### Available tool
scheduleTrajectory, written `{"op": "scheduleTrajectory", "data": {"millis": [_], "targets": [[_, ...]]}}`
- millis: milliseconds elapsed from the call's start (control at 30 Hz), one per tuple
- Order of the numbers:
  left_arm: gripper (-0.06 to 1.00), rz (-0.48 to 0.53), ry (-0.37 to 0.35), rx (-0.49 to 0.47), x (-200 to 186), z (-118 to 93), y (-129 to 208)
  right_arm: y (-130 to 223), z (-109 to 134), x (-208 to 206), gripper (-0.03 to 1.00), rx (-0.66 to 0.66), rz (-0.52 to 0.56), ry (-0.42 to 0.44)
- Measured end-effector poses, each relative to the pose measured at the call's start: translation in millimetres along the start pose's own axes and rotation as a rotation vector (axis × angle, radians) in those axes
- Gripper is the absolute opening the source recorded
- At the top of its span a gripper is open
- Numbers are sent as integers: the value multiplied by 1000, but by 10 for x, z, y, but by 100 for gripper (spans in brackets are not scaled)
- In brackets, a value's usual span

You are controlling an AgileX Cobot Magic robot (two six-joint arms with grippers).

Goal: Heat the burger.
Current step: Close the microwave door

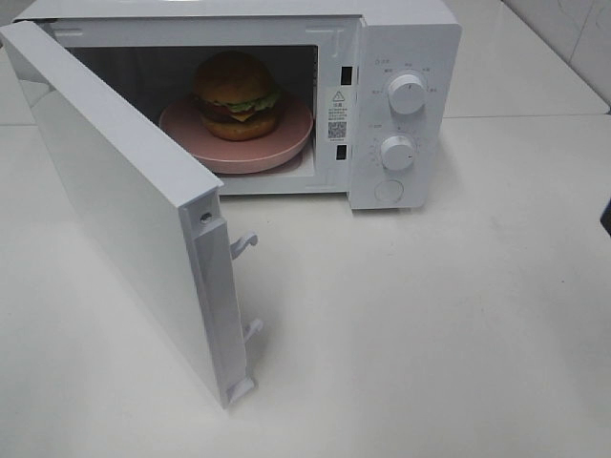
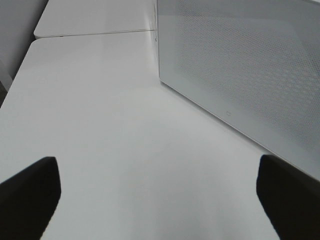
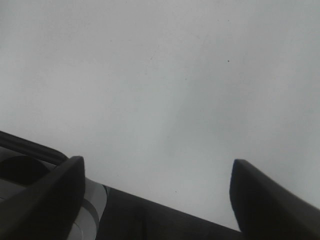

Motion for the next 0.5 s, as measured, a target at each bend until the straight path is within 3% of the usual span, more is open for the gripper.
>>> {"op": "scheduleTrajectory", "data": {"millis": [233,500], "targets": [[99,0,0,0,0,0,0,363,-80,-169,76,10,-70,-8],[99,0,0,0,0,0,0,878,-197,-499,76,44,-323,-48]]}}
Point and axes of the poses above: a point on each arm's last joint axis where the gripper is mounted, x pointing out along that axis toward the gripper, z along the wrist's bending axis when the last joint is at zero, y = z × x, the point moved 8 cm from there along x, pointing out along that axis toward the gripper, and after that the axes turned 9 degrees about x, right-handed, at the moved point
